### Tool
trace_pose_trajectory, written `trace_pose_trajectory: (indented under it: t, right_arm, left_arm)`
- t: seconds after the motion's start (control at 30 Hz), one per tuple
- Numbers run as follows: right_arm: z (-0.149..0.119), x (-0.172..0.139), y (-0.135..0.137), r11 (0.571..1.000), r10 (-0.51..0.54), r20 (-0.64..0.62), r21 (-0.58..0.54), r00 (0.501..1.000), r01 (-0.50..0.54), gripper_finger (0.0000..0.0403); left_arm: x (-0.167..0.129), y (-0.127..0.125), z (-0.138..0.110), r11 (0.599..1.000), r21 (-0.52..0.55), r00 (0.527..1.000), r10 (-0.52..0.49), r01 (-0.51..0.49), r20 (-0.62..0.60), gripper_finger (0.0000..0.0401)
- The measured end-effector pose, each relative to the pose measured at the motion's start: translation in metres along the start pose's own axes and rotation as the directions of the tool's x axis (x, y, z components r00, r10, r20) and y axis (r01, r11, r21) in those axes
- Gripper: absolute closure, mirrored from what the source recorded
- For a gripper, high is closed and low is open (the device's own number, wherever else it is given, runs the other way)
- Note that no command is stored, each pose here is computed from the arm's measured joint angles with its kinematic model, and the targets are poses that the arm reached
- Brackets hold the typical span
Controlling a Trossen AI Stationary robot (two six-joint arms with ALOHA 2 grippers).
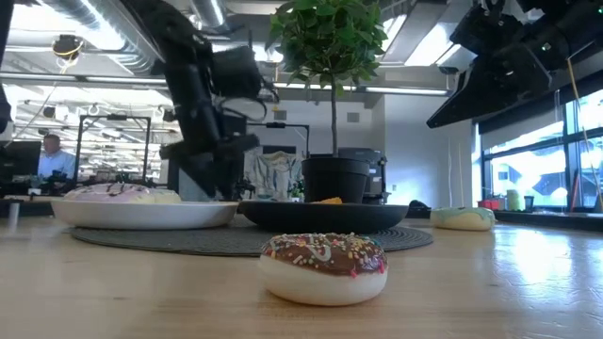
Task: Pick & Place donuts
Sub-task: Put the small blue donut on the black plate
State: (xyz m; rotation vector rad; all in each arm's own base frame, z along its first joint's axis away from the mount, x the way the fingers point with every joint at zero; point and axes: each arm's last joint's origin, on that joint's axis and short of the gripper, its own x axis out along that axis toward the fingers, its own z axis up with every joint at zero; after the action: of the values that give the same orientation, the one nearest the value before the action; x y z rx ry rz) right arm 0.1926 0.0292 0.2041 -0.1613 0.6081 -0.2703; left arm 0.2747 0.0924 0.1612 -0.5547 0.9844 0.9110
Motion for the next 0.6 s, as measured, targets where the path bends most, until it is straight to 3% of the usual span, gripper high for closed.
trace_pose_trajectory:
  t: [0.3, 0.6]
  right_arm:
    - [0.0, 0.0, 0.0, 1.0, -0.002, 0.0, -0.018, 1.0, 0.002, 0.0313]
    - [0.0, 0.0, 0.0, 1.0, -0.002, 0.0, -0.018, 1.0, 0.002, 0.0313]
  left_arm:
    - [0.016, 0.004, -0.001, 0.999, 0.034, 0.997, -0.01, 0.013, -0.08, 0.0241]
    - [0.016, 0.003, -0.001, 0.997, 0.073, 0.997, -0.01, 0.016, -0.081, 0.0241]
